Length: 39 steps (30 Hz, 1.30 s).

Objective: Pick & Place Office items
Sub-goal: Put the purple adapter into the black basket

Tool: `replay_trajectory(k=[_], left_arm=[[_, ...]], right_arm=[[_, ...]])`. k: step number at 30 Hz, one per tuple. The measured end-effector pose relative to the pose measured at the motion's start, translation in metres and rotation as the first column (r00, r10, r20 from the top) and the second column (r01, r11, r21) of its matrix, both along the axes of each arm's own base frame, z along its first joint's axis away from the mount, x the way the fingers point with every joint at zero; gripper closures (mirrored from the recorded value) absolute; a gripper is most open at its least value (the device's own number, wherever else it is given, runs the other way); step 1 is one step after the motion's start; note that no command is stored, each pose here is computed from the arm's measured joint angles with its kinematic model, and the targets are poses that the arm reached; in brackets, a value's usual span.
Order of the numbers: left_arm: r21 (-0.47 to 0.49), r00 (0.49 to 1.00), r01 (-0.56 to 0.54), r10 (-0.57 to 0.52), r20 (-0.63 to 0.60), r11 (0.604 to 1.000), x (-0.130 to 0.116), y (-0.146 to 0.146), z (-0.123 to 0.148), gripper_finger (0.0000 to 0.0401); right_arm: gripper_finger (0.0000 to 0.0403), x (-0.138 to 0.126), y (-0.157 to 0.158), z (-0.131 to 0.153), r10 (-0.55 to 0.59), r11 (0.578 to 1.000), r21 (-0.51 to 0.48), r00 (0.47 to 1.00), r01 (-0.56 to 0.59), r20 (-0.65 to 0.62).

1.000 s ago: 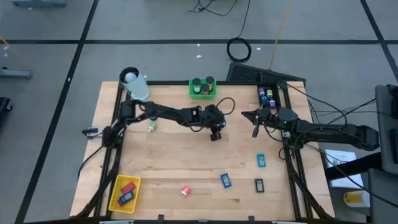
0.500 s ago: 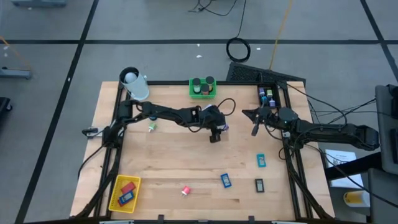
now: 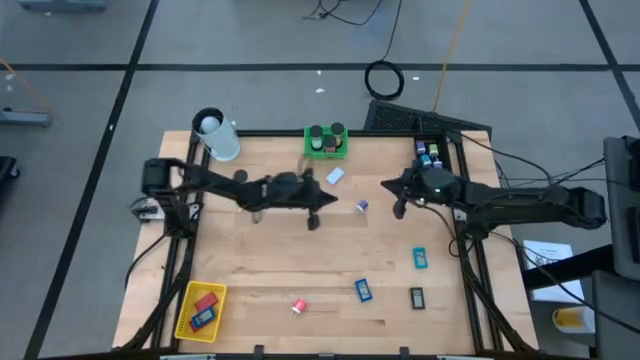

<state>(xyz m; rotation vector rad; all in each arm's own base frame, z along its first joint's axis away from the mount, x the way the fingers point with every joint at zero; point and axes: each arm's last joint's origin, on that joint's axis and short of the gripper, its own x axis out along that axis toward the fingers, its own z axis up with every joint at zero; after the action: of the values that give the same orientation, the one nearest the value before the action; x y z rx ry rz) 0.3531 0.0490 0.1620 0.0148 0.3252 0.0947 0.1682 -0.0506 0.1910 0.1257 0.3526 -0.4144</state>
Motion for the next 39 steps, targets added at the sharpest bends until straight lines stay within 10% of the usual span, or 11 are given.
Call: replay_trajectory(k=[10,27,39], left_arm=[[-0.013,0.957,-0.009,0.012,0.288,1.0,-0.072,-0.012,-0.002,0.0372],[-0.009,0.964,-0.012,0.014,0.266,1.0,-0.081,-0.013,-0.011,0.0371],[-0.006,0.968,-0.01,0.011,0.251,1.0,-0.081,-0.013,-0.012,0.0371]], right_arm=[[0.0333,0.05,0.004,0.012,0.169,0.984,0.108,0.931,-0.141,-0.323],[0.0139,0.141,-0.007,0.001,0.379,0.883,0.15,0.488,-0.444,-0.786],[0.0175,0.153,-0.005,-0.034,0.49,0.794,0.267,0.316,-0.545,-0.812]])
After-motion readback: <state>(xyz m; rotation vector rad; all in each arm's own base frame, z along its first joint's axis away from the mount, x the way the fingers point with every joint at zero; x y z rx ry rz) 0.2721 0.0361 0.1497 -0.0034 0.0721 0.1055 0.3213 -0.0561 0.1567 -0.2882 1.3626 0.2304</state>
